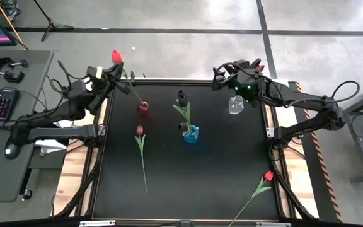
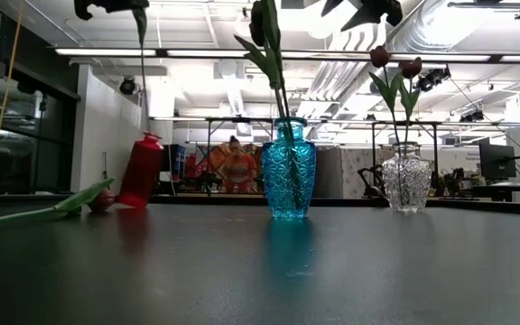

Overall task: Sort flowers into vase by color
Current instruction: Put the left pink tulip into the red flower vase

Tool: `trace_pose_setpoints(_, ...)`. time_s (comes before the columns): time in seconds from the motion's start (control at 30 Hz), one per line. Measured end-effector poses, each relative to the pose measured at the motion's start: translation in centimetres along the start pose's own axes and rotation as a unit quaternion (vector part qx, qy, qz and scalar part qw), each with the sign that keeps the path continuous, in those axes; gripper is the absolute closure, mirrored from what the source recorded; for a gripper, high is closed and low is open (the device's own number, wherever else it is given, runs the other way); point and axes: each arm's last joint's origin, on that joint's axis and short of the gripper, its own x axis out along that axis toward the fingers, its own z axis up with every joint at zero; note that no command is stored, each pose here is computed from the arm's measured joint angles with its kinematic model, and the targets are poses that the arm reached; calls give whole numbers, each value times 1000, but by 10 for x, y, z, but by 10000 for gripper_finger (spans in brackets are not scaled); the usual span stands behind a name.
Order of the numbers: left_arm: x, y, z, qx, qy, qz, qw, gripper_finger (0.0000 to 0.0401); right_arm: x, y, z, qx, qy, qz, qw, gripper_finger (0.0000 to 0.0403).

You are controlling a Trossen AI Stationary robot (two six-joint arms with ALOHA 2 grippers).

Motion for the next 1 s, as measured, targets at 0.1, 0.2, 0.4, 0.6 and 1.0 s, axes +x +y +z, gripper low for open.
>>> trace_pose_setpoints(0.1, -2, 3, 7, -4, -8, 7, 1000, 401, 4, -3, 2, 10, -1, 0, 1000, 158)
trace_pose_setpoints(0.2, -4, 6, 11, 19, -12, 21, 1000, 401, 7, -6, 5, 27, -3, 4, 1000, 158)
trace_pose_setpoints(0.4, -8, 11, 16, 22, -26, 8, 999, 401, 12, -11, 8, 44, -6, -7, 999, 158)
trace_pose_setpoints(0.6, -9, 10, 16, 57, -30, -13, 998, 401, 12, -11, 8, 26, -5, -8, 1000, 158)
trace_pose_setpoints(1.0, 0, 2, 3, 19, 10, 0, 1000, 401, 12, -12, 8, 9, -6, -11, 1000, 158)
